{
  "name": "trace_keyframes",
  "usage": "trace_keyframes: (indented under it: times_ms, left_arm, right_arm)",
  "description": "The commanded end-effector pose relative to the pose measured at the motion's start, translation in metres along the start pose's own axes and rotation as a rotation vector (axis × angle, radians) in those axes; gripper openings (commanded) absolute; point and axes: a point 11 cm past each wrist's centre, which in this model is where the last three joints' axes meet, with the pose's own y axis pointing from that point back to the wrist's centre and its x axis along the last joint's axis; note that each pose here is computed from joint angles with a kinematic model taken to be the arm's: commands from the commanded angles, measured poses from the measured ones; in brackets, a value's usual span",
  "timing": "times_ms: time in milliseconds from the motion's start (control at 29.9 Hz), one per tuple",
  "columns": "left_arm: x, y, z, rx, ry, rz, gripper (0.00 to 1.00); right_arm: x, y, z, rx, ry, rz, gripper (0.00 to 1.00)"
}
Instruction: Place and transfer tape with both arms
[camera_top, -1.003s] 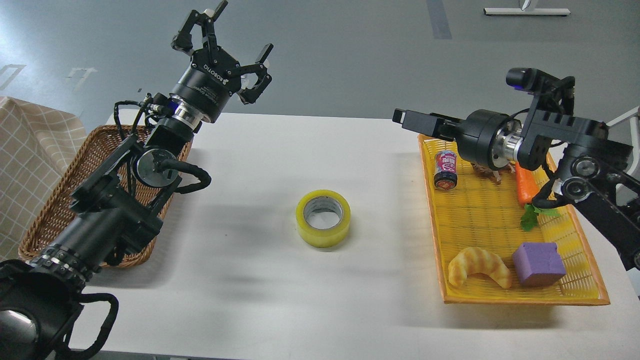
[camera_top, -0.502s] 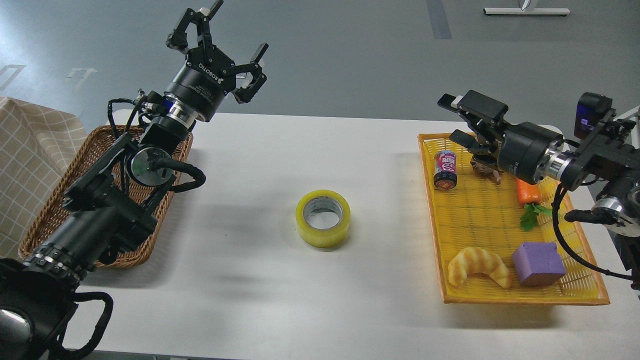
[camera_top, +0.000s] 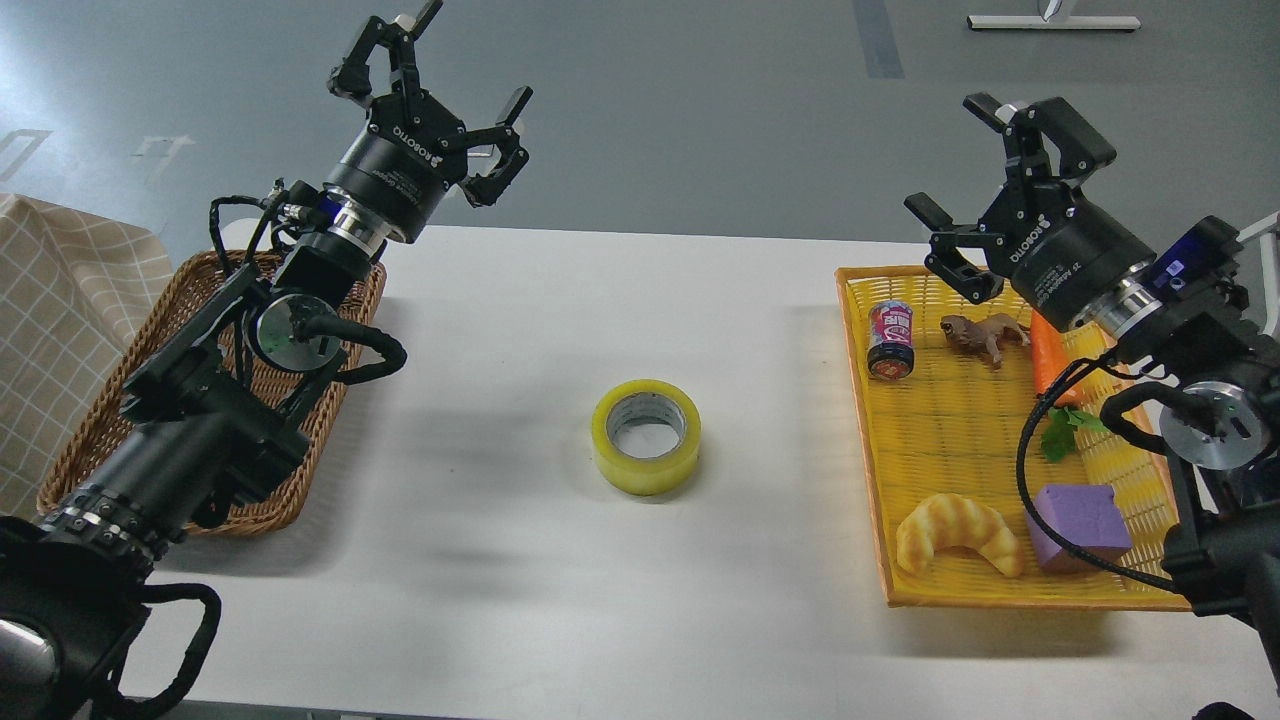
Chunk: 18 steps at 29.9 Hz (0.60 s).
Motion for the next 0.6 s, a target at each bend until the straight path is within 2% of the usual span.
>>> trace_keyframes:
  times_ms: [0,201,569]
  left_arm:
    - [0.0,0.0,0.0,0.001,-0.002,0.0,0.98]
    - [0.003,0.002,0.004,0.0,-0.014,0.004,0.98]
    - [0.005,0.004,0.008,0.019,-0.065,0.003,0.98]
  right_arm:
    - [-0.007,-0.008,-0.011,0.067,-0.079,-0.024,1.0]
    - [-0.013,-0.018,-0.032,0.123,-0.115,-0.063,1.0]
    - [-0.019,-0.019,-0.04,0.213,-0.288,-0.11,1.0]
